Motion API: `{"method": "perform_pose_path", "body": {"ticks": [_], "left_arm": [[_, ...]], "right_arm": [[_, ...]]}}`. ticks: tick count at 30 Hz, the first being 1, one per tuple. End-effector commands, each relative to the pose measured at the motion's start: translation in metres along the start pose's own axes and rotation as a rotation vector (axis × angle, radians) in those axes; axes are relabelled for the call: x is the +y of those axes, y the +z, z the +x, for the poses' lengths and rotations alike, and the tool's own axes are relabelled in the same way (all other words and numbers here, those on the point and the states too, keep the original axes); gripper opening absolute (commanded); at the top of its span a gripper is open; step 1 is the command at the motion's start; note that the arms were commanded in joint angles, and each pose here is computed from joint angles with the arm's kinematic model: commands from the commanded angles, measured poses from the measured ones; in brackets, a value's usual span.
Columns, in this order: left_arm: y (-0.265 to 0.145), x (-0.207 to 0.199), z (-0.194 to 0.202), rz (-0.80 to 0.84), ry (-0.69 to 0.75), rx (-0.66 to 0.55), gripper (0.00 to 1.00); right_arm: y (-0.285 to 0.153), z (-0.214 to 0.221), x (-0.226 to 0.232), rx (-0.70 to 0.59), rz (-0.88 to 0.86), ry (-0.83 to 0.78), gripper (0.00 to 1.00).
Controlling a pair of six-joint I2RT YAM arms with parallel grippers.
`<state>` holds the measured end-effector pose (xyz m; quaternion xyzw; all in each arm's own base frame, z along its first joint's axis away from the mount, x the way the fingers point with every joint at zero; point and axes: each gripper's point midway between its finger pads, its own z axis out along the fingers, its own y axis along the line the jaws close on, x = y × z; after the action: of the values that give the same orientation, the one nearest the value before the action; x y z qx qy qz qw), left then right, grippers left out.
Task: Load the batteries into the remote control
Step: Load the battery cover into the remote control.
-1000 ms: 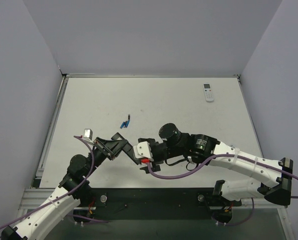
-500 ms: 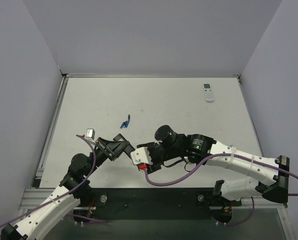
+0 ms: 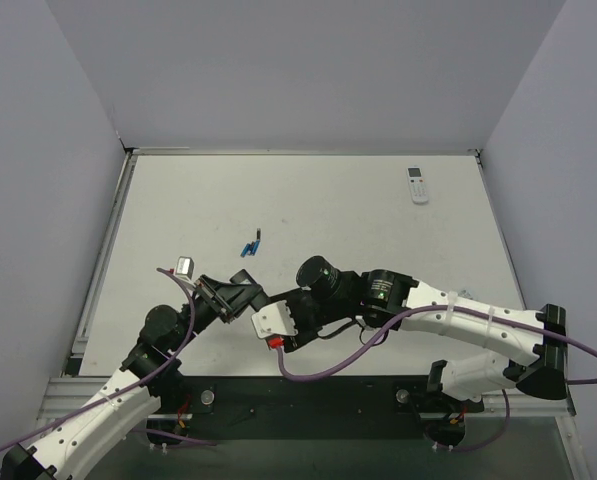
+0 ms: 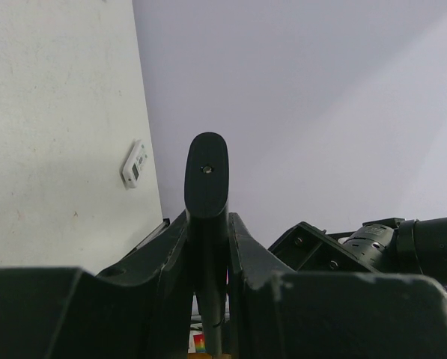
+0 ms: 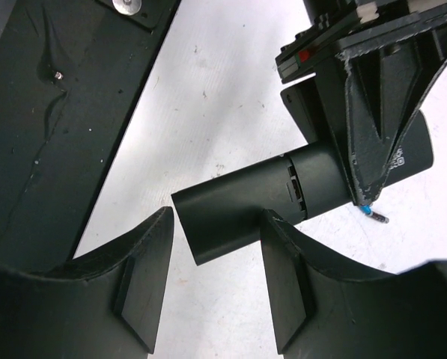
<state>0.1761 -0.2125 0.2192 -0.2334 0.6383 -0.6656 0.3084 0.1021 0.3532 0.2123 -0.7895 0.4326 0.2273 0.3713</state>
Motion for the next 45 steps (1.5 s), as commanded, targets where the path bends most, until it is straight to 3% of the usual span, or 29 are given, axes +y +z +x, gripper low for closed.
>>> {"method": "perform_pose_path", "body": {"ticks": [1,23,32,41,45], "left_arm": [[-0.001,-0.039,0.001,0.116,0.032,0.012,0.0],[-0.011,-0.09,0.005,0.277,-0.037,0.047,0.0],[-0.014,-0.107,0.012,0.315,-0.02,0.091,0.0],[-0.016,-0.107,0.016,0.319,0.008,0.108,0.0],[-0.009,-0.077,0.015,0.191,0.091,0.096,0.0]], "right_arm": [[0.0,-0.002,-0.002,0.02,-0.007,-0.022,0.45],[0.029,0.045,0.006,0.208,-0.027,-0.023,0.38],[0.041,0.049,-0.002,0.211,-0.039,-0.005,0.36],[0.044,0.048,-0.012,0.191,-0.034,0.023,0.36],[0.038,0.039,-0.008,0.157,-0.03,0.069,0.37]]}}
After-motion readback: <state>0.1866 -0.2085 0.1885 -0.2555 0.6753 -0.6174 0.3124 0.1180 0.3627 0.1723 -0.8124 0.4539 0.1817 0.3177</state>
